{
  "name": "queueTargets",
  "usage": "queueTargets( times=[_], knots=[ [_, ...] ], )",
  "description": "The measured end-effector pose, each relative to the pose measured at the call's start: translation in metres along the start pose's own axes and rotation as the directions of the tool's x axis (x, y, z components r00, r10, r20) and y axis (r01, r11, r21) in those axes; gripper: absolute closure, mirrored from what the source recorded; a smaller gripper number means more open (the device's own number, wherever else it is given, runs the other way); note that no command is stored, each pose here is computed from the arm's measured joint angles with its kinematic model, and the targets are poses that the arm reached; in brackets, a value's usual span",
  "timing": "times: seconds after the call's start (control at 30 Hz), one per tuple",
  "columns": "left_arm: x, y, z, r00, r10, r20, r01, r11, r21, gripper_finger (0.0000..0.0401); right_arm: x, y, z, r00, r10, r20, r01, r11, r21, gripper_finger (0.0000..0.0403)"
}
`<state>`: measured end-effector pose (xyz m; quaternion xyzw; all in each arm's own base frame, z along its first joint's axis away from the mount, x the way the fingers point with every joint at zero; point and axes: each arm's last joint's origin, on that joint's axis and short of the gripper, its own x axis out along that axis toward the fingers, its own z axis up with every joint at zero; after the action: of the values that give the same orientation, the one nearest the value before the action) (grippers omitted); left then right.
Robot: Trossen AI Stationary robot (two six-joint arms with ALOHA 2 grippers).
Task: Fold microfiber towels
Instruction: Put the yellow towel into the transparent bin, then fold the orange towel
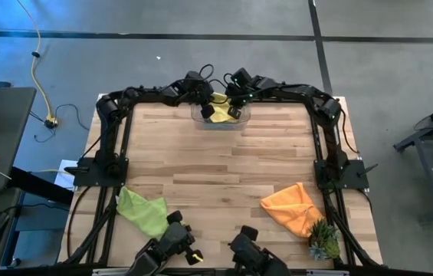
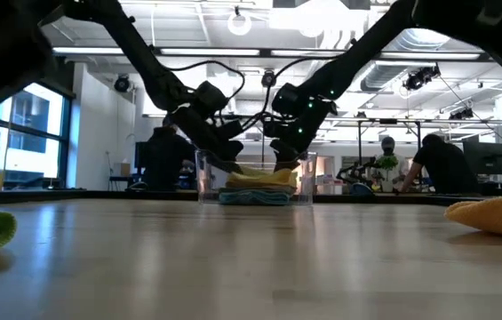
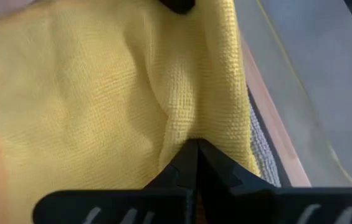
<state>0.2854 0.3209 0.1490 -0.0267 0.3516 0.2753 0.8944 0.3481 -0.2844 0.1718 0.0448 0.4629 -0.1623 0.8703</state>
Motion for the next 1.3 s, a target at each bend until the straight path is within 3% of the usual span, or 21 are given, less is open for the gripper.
queueTargets(
  times=[0.43, 0.6, 0.77, 0.93, 1.1, 1.3],
  knots=[
    [-0.005, -0.001, -0.001, 0.999, -0.015, -0.041, 0.014, 1.0, -0.006, 0.0401, -0.001, 0.001, -0.002, 1.0, 0.01, -0.024, -0.01, 1.0, 0.004, 0.0403],
    [-0.031, 0.004, 0.019, 1.0, 0.009, 0.028, -0.009, 1.0, 0.017, 0.0401, -0.031, 0.006, 0.012, 0.999, -0.035, 0.032, 0.036, 0.999, -0.021, 0.0402],
    [-0.058, -0.002, 0.025, 0.988, -0.078, 0.131, 0.074, 0.997, 0.031, 0.0401, -0.073, 0.02, 0.029, 0.993, -0.028, 0.117, 0.035, 0.998, -0.057, 0.0403],
    [-0.081, -0.027, 0.0, 0.949, -0.181, 0.258, 0.169, 0.983, 0.067, 0.0401, -0.078, 0.046, 0.03, 0.969, 0.082, 0.234, -0.062, 0.994, -0.093, 0.0403],
    [-0.11, -0.064, -0.028, 0.896, -0.231, 0.38, 0.191, 0.971, 0.141, 0.0401, -0.061, 0.089, -0.008, 0.933, 0.148, 0.328, -0.118, 0.987, -0.108, 0.0403],
    [-0.132, -0.105, -0.054, 0.861, -0.334, 0.385, 0.297, 0.943, 0.153, 0.0401, -0.098, 0.158, -0.045, 0.929, 0.109, 0.354, -0.08, 0.992, -0.097, 0.0403]
  ],
)
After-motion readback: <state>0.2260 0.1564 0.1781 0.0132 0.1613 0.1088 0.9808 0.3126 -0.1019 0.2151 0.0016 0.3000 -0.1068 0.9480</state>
